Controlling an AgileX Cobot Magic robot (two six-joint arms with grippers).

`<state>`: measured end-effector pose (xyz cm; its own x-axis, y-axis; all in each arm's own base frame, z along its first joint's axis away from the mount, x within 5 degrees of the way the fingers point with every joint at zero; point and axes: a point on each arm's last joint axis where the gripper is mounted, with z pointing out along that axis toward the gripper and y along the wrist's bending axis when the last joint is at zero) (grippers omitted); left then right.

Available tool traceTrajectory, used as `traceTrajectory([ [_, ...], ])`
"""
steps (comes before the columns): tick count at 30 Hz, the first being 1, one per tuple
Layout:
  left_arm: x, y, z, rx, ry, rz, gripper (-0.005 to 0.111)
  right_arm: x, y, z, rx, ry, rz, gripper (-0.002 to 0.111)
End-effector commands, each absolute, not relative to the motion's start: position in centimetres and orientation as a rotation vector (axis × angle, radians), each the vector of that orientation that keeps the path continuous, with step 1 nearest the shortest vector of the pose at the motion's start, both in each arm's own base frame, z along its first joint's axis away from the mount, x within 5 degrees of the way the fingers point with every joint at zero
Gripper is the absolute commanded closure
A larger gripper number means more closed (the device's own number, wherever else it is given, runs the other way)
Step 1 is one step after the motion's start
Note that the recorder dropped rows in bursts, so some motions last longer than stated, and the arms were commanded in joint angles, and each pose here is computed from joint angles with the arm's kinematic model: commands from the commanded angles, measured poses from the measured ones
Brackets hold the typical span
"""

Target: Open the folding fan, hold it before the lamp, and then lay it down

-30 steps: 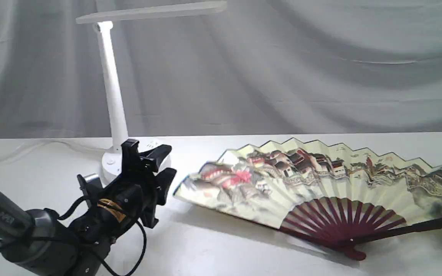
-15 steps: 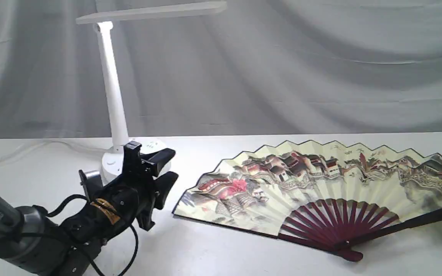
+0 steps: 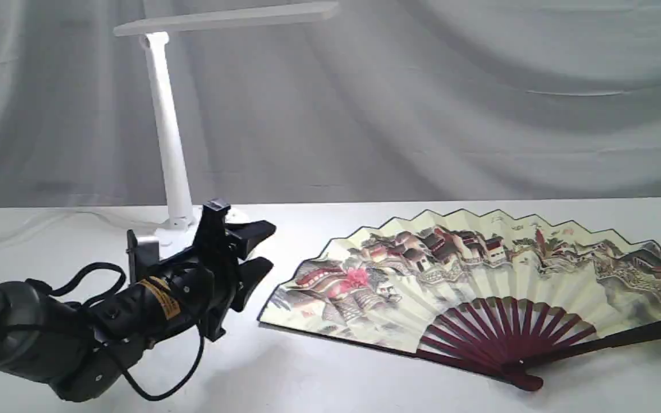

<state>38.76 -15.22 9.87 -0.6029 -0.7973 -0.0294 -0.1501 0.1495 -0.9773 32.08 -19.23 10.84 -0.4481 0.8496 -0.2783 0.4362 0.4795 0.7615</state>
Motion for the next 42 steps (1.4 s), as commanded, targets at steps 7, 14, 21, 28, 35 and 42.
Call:
traceTrajectory([
  [7,38.2,-14.4,13.3,-0.976,2.037,-1.266,0.058,31.1,-18.3,15.4,0.944,2.155,0.809,0.053],
  [14,37.6,-12.1,17.2,-0.923,2.107,-1.076,0.063,29.6,-17.2,20.0,0.904,2.202,0.770,0.053],
  [21,37.0,-8.5,21.9,-0.842,2.067,-0.950,0.082,28.0,-16.3,24.0,0.854,2.213,0.669,0.053],
  [28,36.9,-4.9,25.5,-0.770,1.996,-0.523,0.107,27.2,-15.6,24.7,0.795,2.294,0.602,0.053],
  [35,36.1,-1.9,27.6,-0.627,2.016,0.020,0.107,29.1,-13.2,24.1,0.578,2.398,0.381,0.065],
  [42,35.3,-2.0,26.5,-0.506,2.226,0.078,0.107,30.4,-10.0,23.7,0.306,2.495,0.264,0.071],
])
